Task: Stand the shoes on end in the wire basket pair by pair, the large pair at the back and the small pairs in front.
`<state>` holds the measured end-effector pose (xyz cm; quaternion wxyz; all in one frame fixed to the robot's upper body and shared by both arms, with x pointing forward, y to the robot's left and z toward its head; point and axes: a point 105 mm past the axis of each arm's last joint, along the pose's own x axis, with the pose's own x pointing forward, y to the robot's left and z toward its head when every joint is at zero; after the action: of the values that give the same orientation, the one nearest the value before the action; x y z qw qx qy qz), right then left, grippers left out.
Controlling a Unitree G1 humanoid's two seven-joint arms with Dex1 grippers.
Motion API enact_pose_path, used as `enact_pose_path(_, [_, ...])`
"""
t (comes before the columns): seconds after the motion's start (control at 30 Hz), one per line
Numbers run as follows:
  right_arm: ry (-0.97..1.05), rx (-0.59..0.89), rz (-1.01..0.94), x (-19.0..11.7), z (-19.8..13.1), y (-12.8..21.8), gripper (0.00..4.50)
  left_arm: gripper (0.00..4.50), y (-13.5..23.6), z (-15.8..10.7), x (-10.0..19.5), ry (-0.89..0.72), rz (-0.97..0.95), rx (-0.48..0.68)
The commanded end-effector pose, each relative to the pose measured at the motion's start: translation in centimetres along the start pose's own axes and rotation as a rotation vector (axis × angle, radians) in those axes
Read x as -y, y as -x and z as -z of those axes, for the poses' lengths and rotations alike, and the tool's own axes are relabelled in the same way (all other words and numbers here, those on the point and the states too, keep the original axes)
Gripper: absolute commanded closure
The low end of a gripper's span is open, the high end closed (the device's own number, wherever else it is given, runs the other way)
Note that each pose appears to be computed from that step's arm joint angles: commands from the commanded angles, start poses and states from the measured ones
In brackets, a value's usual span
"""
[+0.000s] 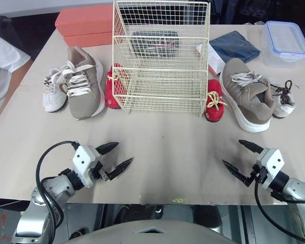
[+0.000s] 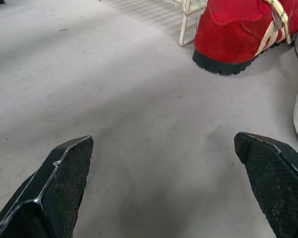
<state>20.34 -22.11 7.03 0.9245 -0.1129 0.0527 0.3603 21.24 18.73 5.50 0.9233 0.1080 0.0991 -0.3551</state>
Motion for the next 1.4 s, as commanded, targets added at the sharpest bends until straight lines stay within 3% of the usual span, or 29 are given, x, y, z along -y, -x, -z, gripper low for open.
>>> enact_pose_path(0.03, [0.024, 0.031, -0.012, 0.0, -0.6, -0.3, 0.00, 0.05, 0.5, -0.6, -0.5, -0.007, -0.022, 0.018])
enact_pose_path(0.43, [0.036, 0.041, -0.031, 0.2, -0.6, -0.6, 0.00, 0.05, 0.9, -1.0, -1.0, -0.014, -0.036, 0.043])
enact_pose_path(0.6, [0.072, 0.080, -0.055, 0.6, -2.2, -1.1, 0.00, 0.05, 0.9, -2.3, -1.3, -0.028, -0.015, 0.090])
enact_pose_path(0.73, [0.142, 0.168, -0.143, 0.9, -6.2, -2.8, 0.00, 0.05, 0.6, -5.2, -1.4, -0.015, 0.065, 0.198])
enact_pose_path(1.0, [0.297, 0.238, -0.323, 0.3, -14.1, -7.1, 0.00, 0.05, 2.1, -11.8, -1.8, -0.139, 0.257, 0.286])
enact_pose_path(1.17, [0.436, 0.140, -0.449, -0.3, -15.8, -10.4, 0.00, 0.05, 3.9, -14.7, -2.7, -0.212, 0.281, 0.259])
enact_pose_path(1.4, [0.525, 0.068, -0.564, -1.3, -17.8, -14.4, 0.00, 0.05, 6.0, -16.0, -3.8, -0.254, 0.222, 0.174])
